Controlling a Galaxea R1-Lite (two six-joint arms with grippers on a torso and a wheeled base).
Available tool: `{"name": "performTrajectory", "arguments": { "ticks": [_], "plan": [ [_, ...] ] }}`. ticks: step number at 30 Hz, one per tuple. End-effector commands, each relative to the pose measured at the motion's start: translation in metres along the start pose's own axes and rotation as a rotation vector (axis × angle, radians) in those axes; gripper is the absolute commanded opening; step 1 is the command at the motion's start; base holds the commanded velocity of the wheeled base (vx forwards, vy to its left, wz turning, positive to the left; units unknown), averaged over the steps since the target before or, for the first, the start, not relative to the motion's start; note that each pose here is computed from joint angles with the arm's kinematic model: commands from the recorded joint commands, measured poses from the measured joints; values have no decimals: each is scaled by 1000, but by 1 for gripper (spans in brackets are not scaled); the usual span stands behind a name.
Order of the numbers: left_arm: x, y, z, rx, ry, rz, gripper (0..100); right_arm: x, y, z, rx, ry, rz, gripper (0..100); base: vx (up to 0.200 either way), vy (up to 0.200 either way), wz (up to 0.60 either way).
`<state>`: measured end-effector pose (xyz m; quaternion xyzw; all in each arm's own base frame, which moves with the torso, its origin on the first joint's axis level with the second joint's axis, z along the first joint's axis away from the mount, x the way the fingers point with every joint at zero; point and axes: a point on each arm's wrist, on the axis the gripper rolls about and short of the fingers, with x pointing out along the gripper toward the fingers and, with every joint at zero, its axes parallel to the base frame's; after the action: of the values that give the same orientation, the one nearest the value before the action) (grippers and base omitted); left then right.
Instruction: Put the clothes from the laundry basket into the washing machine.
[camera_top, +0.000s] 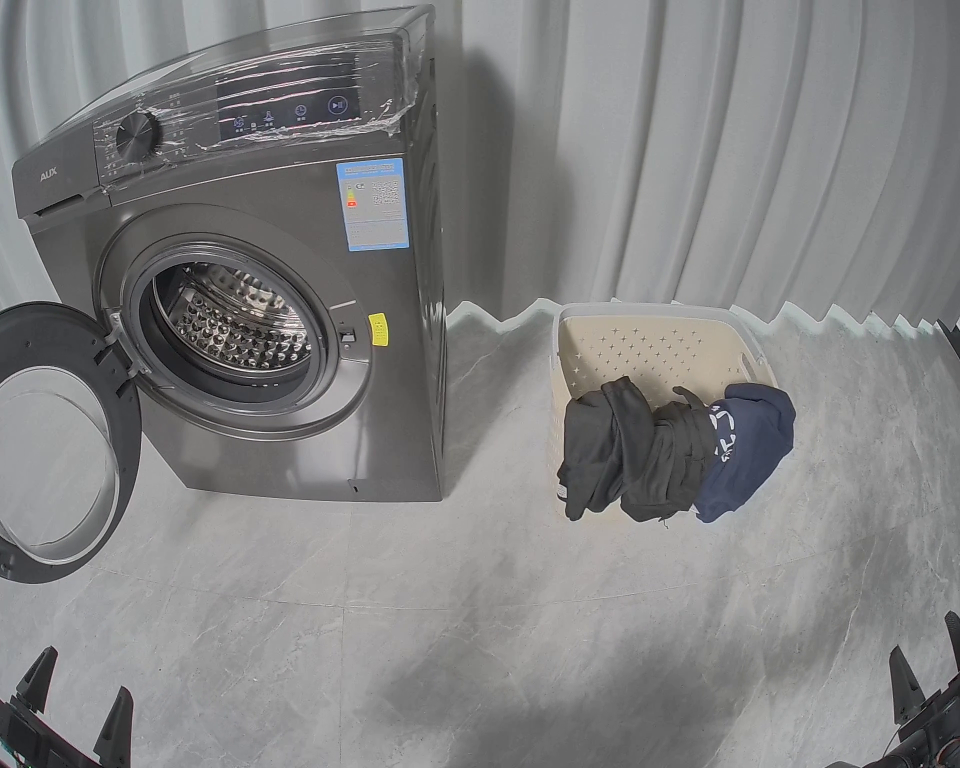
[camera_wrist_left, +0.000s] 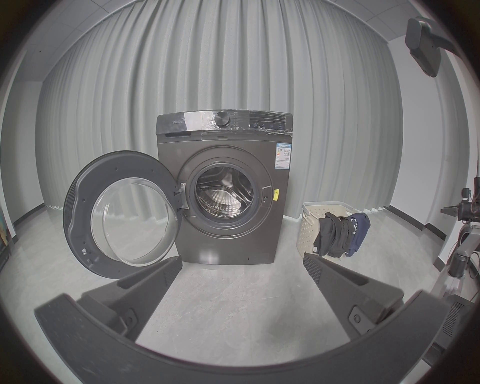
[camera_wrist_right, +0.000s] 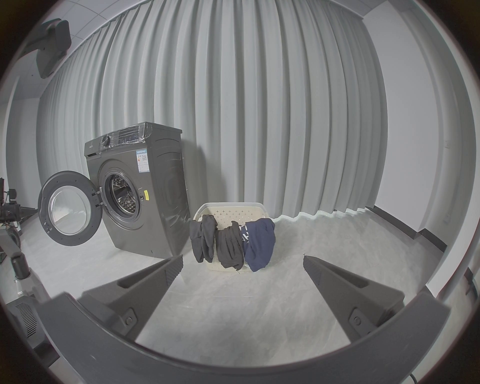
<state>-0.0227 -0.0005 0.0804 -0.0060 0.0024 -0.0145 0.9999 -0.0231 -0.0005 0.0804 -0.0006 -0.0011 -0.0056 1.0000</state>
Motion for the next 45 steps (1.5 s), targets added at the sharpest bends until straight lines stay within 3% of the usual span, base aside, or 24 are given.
{"name": "performTrajectory", "arguments": {
  "ticks": [1, 10, 19, 40, 45],
  "plan": [
    [0, 0, -4, 0, -3, 0, 100, 1, 0, -5, 0, 10, 1, 100, 0, 0, 0],
    [0, 0, -5, -3, 0, 0, 100, 1, 0, -5, 0, 10, 1, 100, 133, 0, 0],
    [0, 0, -5, -2, 0, 0, 100, 1, 0, -5, 0, 10, 1, 100, 0, 0, 0],
    [0, 0, -5, -2, 0, 0, 100, 1, 0, -5, 0, 10, 1, 100, 0, -200, 0],
    [0, 0, -5, -2, 0, 0, 100, 1, 0, -5, 0, 10, 1, 100, 0, 0, 0]
  ]
}}
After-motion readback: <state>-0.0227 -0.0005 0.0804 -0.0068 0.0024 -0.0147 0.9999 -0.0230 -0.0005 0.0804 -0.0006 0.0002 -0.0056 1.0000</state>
